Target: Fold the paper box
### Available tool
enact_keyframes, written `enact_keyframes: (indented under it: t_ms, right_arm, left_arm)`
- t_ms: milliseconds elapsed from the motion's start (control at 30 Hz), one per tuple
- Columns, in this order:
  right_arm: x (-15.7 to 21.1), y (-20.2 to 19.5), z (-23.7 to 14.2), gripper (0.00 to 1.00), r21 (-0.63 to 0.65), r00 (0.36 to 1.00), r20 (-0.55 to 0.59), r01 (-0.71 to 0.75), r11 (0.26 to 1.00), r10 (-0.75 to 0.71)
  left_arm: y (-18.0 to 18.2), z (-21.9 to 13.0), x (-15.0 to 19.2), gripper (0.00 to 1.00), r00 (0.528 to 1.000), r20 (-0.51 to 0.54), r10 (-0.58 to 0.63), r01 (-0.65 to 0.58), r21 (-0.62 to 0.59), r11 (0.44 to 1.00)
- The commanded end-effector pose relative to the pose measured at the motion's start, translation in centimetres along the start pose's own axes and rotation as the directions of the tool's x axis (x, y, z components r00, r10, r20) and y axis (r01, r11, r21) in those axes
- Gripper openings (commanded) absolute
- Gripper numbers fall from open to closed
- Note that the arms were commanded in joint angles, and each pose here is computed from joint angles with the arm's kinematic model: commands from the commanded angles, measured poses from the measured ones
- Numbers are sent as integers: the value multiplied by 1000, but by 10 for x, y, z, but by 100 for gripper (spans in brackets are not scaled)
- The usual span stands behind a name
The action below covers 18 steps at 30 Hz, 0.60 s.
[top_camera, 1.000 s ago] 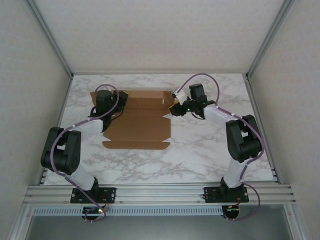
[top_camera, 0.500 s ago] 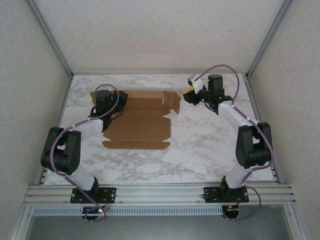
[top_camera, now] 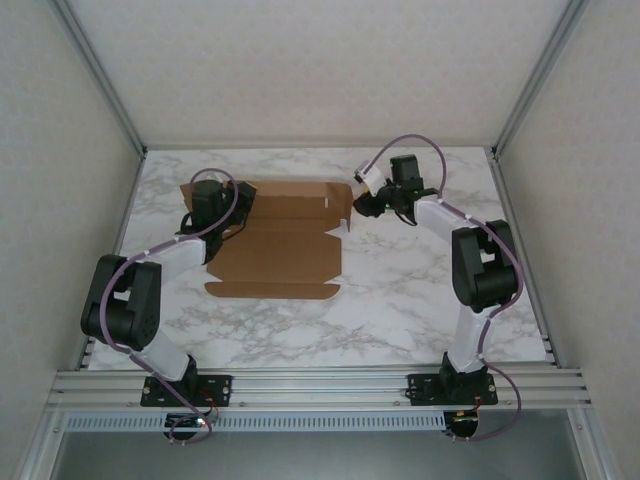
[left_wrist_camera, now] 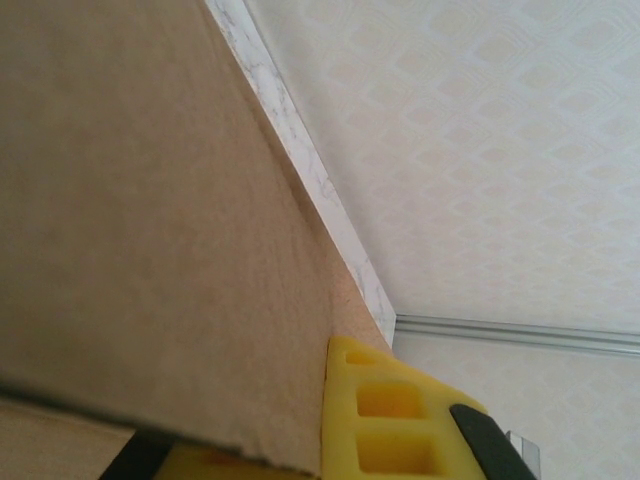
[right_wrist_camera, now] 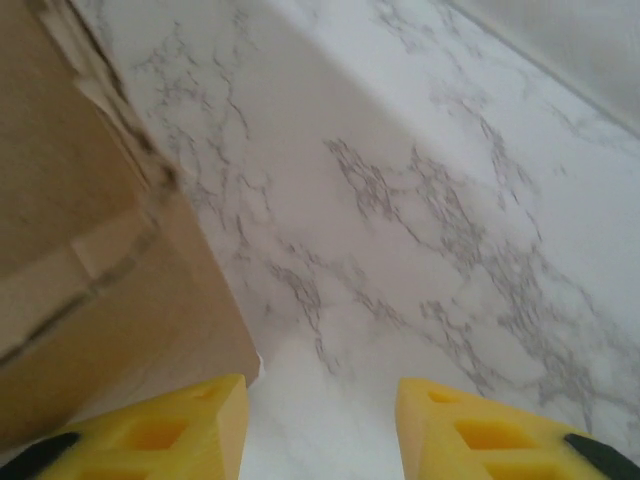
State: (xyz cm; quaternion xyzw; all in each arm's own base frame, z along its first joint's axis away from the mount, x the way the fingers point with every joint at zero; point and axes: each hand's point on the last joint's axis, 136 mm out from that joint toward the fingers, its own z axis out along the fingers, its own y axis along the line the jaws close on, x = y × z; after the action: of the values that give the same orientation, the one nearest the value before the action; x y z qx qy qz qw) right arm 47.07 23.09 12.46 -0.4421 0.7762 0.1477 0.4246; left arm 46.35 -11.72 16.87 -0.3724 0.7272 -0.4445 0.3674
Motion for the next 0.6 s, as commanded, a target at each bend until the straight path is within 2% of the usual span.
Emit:
enact_keyframes:
  t_ms: [0,333,567]
  right_arm:
    - [0,11,9,46,-34,996,33,85,996,-83]
    - [-11,47,-2,48,-201,981,120,172,964,-151]
    - [-27,58,-5,48,-215,966,153,239,947,-209]
  left_arm:
    - [35,-3,18,1,998,-68,3,-13,-133,991]
    - [36,-1,18,1,998,-70,2,-12,-137,991]
    - [28,0,14,0,998,-62,18,-25,-122,992]
